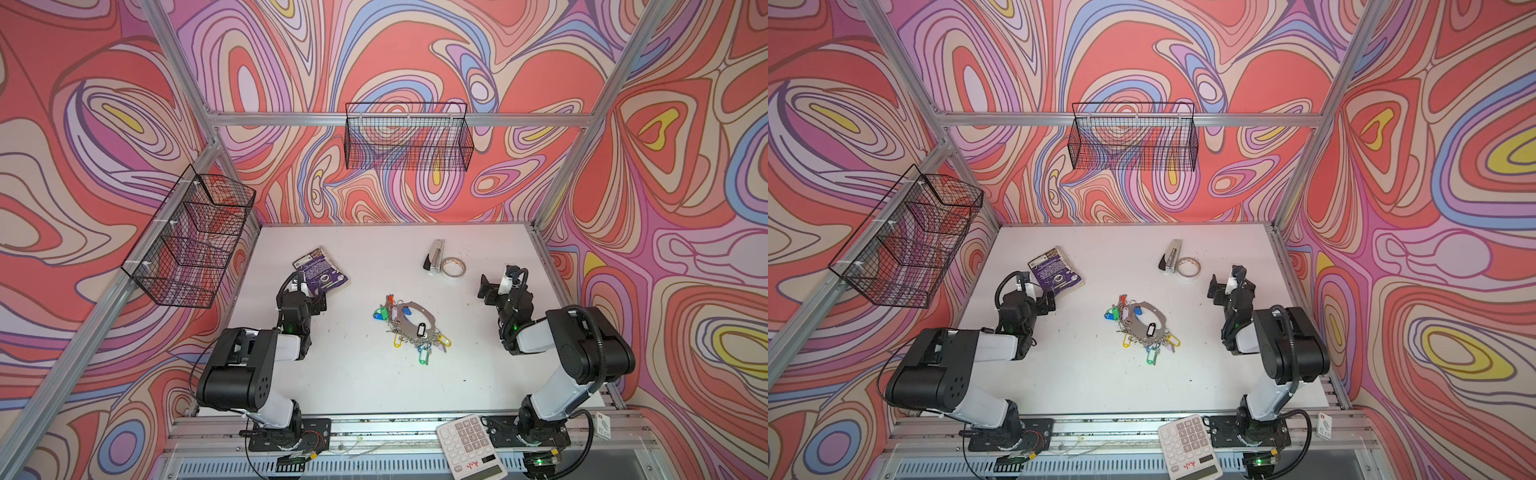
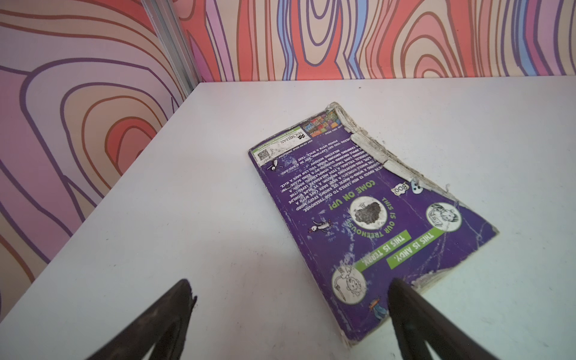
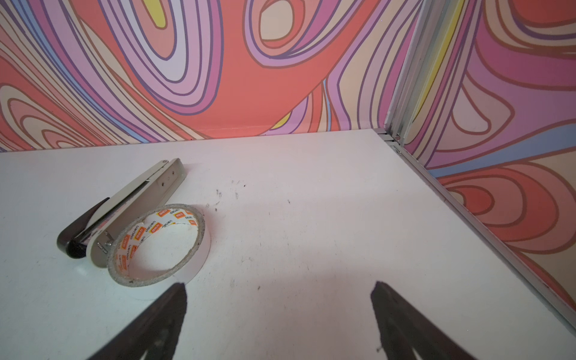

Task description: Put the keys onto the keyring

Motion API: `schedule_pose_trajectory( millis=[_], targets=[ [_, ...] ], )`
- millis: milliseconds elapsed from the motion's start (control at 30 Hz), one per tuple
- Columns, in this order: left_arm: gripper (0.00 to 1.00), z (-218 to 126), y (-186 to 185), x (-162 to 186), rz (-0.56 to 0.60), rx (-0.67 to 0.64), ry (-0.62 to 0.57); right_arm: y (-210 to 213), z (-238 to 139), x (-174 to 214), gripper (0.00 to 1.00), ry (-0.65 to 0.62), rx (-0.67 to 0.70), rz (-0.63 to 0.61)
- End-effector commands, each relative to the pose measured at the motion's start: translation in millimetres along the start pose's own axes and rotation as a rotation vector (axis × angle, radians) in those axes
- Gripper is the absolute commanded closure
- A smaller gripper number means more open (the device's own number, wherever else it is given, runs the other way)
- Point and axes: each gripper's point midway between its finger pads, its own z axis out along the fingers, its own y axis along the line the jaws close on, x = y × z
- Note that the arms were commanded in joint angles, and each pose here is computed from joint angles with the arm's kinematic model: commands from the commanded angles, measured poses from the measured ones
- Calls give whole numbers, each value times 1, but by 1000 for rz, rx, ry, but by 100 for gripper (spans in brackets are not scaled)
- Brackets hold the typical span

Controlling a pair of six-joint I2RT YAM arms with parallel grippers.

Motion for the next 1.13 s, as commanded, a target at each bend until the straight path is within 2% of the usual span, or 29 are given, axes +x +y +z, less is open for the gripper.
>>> schedule_pose_trajectory(
  millis=[0, 1100],
  targets=[
    [0, 0, -1, -2, 4, 4, -5, 2, 0, 1, 2, -1, -5, -12],
    [0, 0, -1, -2, 5, 4, -5, 4, 0, 2, 2, -1, -12, -11]
  ],
)
